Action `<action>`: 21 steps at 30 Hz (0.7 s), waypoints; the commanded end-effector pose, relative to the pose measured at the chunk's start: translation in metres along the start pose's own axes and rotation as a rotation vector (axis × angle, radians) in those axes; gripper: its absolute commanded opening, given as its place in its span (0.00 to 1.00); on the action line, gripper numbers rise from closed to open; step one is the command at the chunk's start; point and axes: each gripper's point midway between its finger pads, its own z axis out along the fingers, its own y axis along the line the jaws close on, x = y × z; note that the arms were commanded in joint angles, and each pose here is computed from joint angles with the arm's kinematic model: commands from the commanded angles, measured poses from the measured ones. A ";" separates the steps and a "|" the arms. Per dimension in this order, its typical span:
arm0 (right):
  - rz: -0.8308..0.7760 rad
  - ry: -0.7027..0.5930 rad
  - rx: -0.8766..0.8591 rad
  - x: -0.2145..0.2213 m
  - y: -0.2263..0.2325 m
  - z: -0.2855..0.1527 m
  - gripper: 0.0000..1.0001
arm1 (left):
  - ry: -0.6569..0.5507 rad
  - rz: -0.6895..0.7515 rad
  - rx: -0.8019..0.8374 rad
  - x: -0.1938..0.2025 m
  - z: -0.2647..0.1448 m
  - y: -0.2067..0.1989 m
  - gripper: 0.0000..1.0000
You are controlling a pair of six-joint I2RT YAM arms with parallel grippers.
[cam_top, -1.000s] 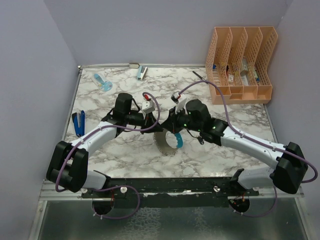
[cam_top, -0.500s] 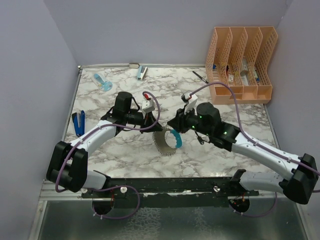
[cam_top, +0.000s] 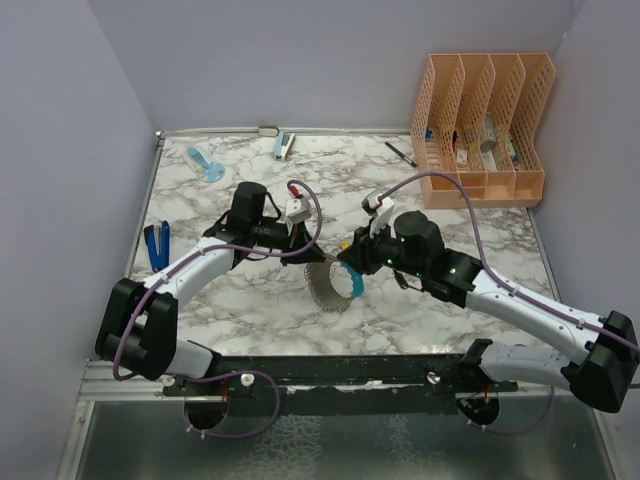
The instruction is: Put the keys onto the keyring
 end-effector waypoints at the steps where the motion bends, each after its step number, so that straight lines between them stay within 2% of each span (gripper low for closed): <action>1: 0.027 -0.004 0.191 0.009 -0.034 -0.012 0.31 | 0.004 -0.013 -0.025 -0.005 0.000 0.008 0.00; 3: 0.043 0.056 0.368 0.028 -0.067 -0.022 0.33 | 0.014 -0.033 -0.058 -0.001 -0.003 0.016 0.00; 6: 0.050 0.218 0.502 0.068 -0.099 -0.029 0.32 | 0.020 -0.050 -0.106 0.000 -0.007 0.024 0.00; 9: 0.064 0.329 0.529 0.101 -0.113 -0.029 0.29 | 0.023 -0.032 -0.173 -0.001 -0.012 0.031 0.00; 10: 0.091 0.351 0.557 0.115 -0.125 -0.028 0.28 | 0.017 -0.017 -0.241 -0.004 -0.020 0.037 0.00; 13: 0.128 0.369 0.607 0.125 -0.140 -0.027 0.26 | 0.001 -0.011 -0.323 -0.009 -0.032 0.045 0.00; 21: 0.180 0.491 0.710 0.153 -0.165 -0.019 0.23 | -0.047 -0.067 -0.341 -0.006 -0.048 0.050 0.00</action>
